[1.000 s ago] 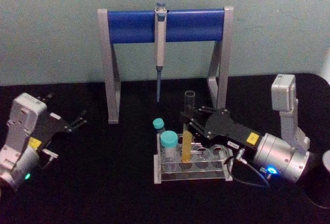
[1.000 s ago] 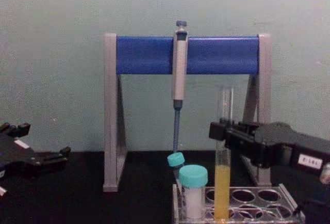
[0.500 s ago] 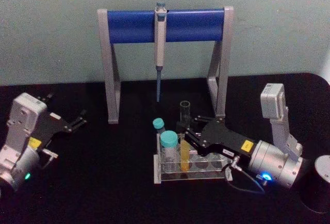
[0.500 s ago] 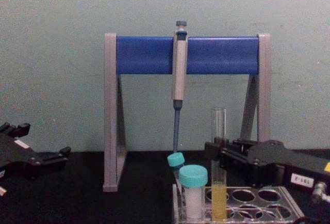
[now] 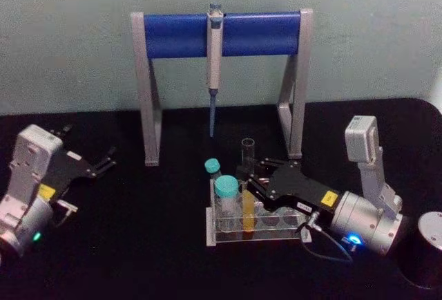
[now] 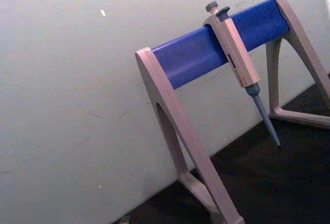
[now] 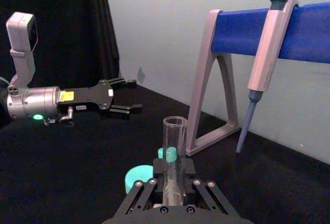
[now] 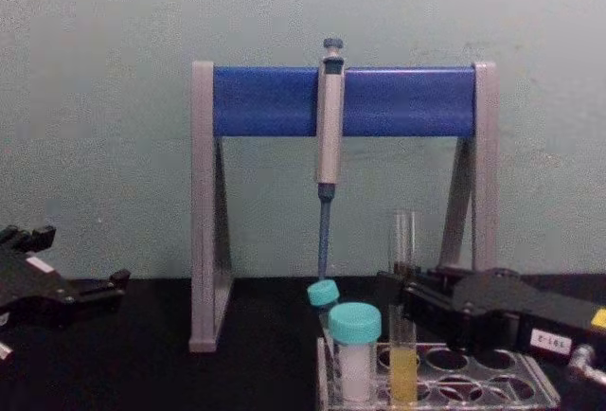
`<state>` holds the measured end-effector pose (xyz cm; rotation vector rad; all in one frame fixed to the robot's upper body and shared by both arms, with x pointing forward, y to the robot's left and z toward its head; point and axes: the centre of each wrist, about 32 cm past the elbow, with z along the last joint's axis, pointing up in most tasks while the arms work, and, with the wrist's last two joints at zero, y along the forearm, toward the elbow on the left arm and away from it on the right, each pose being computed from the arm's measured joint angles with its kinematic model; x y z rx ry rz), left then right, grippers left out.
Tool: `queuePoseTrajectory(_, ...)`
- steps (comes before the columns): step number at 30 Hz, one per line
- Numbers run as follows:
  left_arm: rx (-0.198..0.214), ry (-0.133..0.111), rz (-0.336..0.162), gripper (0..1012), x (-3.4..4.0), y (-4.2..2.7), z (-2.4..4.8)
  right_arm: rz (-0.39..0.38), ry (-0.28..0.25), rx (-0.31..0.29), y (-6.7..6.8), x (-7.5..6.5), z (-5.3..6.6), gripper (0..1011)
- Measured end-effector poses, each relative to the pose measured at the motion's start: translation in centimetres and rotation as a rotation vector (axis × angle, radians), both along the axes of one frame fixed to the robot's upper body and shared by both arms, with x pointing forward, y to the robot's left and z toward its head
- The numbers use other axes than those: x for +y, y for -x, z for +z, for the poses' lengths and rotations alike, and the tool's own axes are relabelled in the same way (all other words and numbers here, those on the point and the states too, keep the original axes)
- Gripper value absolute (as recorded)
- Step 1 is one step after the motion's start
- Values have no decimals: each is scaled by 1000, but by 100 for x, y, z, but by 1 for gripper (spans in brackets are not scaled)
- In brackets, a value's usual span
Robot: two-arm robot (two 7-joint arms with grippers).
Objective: Pick up the test tube from the test tube rack, shake it, then place it back into the test tube rack.
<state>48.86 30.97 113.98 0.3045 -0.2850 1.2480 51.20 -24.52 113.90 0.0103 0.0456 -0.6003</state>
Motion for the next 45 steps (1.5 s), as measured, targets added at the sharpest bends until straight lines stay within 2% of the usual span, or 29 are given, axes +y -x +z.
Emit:
queuePoseTrajectory(14, 0, 0, 0, 1001, 0, 0, 0, -1, 1, 1, 1, -3, -1, 228)
queuePoseTrajectory(18, 0, 0, 0, 1001, 0, 0, 0, -1, 2, 2, 1, -4, -1, 350)
queuePoseTrajectory(19, 0, 0, 0, 1001, 0, 0, 0, -1, 2, 2, 1, -5, -1, 350)
queuePoseTrajectory(22, 0, 0, 0, 1001, 0, 0, 0, -1, 2, 2, 1, -5, -1, 495)
queuePoseTrajectory(25, 0, 0, 0, 1001, 0, 0, 0, 0, 2, 2, 1, -5, 0, 557)
queuePoseTrajectory(26, 0, 0, 0, 1001, 0, 0, 0, 0, 2, 2, 1, -5, 1, 626)
queuePoseTrajectory(28, 0, 0, 0, 1001, 0, 0, 0, 0, 2, 1, 1, -5, 1, 664)
queuePoseTrajectory(29, 0, 0, 0, 1001, 0, 0, 0, 0, 2, 2, 1, -5, 1, 726)
queuePoseTrajectory(31, 0, 0, 0, 1001, 0, 0, 0, 0, 2, 1, 1, -5, 1, 755)
queuePoseTrajectory(35, 0, 0, 0, 1001, 0, 0, 0, 0, 1, 1, 1, -5, 1, 888)
queuePoseTrajectory(36, 0, 0, 0, 1001, 0, 0, 0, 0, 1, 1, 1, -5, 1, 888)
queuePoseTrajectory(38, 0, 0, 0, 1001, 0, 0, 0, 1, 1, 2, 1, -5, 1, 970)
queuePoseTrajectory(40, 0, 0, 0, 1001, 0, 0, 0, 1, 1, 2, 1, -5, 1, 1000)
queuePoseTrajectory(45, 0, 0, 0, 1001, 0, 0, 0, 1, 0, 2, 1, -5, 1, 1000)
